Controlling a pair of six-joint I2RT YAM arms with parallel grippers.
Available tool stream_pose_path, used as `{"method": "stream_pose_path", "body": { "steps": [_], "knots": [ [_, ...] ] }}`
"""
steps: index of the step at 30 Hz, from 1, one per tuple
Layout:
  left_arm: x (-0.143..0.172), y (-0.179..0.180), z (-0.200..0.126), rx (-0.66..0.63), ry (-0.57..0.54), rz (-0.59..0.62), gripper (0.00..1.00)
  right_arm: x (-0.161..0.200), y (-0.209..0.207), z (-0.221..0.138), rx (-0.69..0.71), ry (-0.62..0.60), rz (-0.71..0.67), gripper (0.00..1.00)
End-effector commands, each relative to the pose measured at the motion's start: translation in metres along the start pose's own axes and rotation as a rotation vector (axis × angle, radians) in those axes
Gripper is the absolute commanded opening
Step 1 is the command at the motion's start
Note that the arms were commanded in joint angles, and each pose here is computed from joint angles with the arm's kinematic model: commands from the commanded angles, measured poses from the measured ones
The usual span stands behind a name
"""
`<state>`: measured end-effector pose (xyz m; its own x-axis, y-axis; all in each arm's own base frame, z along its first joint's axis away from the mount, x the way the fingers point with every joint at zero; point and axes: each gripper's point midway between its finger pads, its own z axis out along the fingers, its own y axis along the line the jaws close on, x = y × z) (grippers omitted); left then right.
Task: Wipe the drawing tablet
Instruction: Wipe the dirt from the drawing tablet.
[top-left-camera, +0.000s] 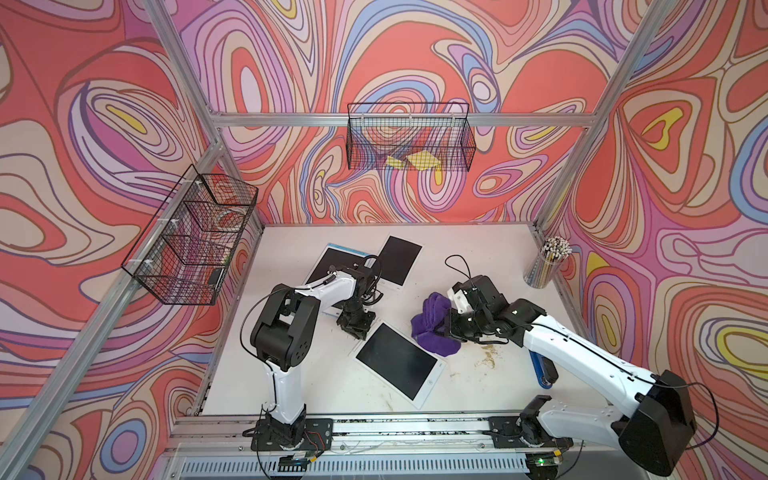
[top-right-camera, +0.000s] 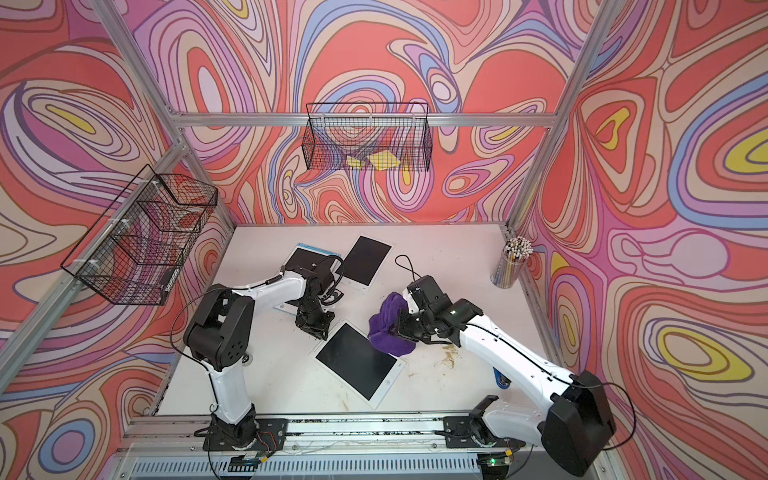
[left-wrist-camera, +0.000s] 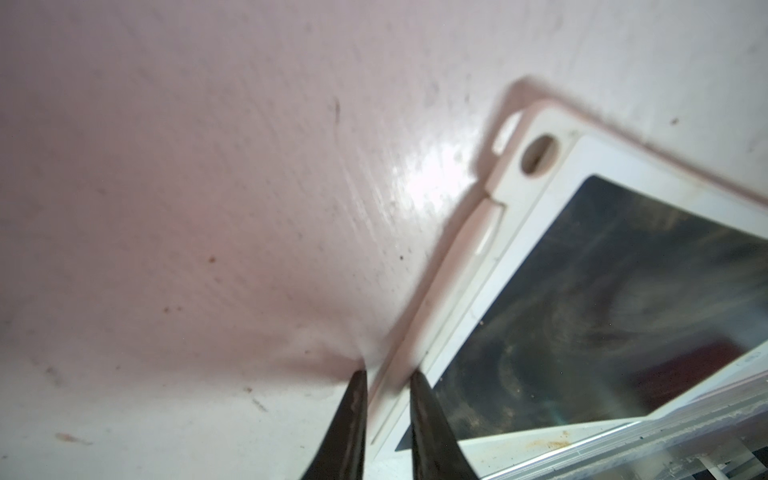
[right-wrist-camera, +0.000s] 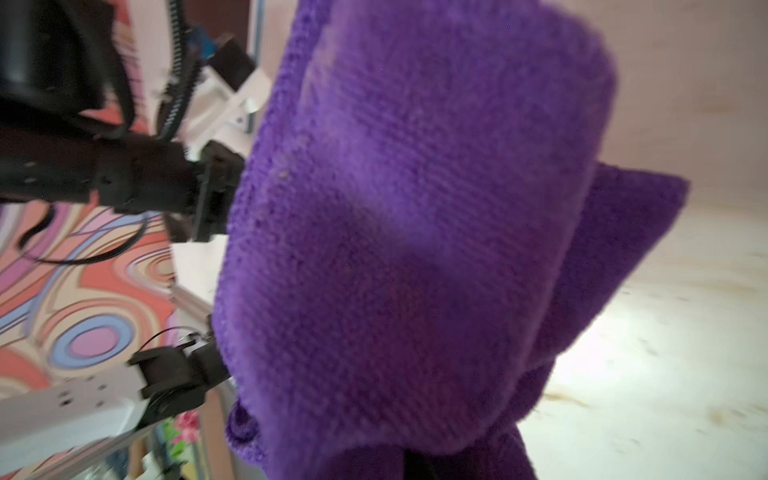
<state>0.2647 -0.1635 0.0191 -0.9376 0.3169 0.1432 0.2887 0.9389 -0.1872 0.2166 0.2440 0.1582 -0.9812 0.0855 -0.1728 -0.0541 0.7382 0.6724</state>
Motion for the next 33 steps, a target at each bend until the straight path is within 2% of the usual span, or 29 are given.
{"method": "stream_pose_path", "body": {
  "steps": [1, 6, 8, 10, 11, 13, 17, 19, 23, 25, 26, 27, 33],
  "knots": [
    [-0.003, 0.005, -0.001, -0.026, -0.010, 0.007, 0.22, 0.009, 0.053, 0.003, -0.286, 0.119, -0.019, 0.00],
    [-0.003, 0.004, -0.002, -0.023, -0.010, 0.008, 0.22, 0.045, 0.031, 0.037, -0.345, 0.353, 0.155, 0.00],
    [-0.004, 0.004, -0.002, -0.023, -0.012, 0.008, 0.22, 0.056, 0.021, 0.049, -0.373, 0.409, 0.215, 0.00],
    [-0.003, 0.003, -0.001, -0.021, -0.010, 0.008, 0.22, 0.063, 0.006, 0.059, -0.328, 0.431, 0.239, 0.00],
    [-0.003, 0.003, -0.001, -0.019, -0.009, 0.007, 0.22, 0.065, -0.006, 0.064, -0.268, 0.429, 0.227, 0.04],
    [-0.003, 0.004, -0.002, -0.021, -0.011, 0.007, 0.22, 0.065, -0.026, 0.069, -0.148, 0.412, 0.194, 0.22],
    [-0.003, 0.003, -0.002, -0.019, -0.010, 0.007, 0.22, 0.043, -0.064, 0.058, 0.159, 0.289, 0.058, 0.63],
    [-0.003, 0.003, -0.001, -0.017, -0.010, 0.007, 0.22, 0.031, -0.072, 0.048, 0.252, 0.234, 0.006, 0.73],
    [-0.003, 0.003, -0.002, -0.017, -0.012, 0.007, 0.22, 0.018, -0.065, 0.031, 0.287, 0.168, -0.080, 0.80],
    [-0.003, 0.003, -0.002, -0.015, -0.011, 0.007, 0.22, 0.012, -0.056, 0.021, 0.315, 0.123, -0.163, 0.87],
    [-0.003, 0.003, -0.001, -0.016, -0.008, 0.007, 0.22, 0.012, -0.052, 0.015, 0.353, 0.105, -0.224, 0.95],
    [-0.003, 0.003, -0.001, -0.017, -0.008, 0.008, 0.22, 0.012, -0.048, 0.011, 0.394, 0.092, -0.279, 0.98],
    [-0.003, 0.002, -0.001, -0.013, -0.008, 0.008, 0.22, 0.032, -0.042, 0.007, 0.631, 0.102, -0.548, 0.98]
  ]
}}
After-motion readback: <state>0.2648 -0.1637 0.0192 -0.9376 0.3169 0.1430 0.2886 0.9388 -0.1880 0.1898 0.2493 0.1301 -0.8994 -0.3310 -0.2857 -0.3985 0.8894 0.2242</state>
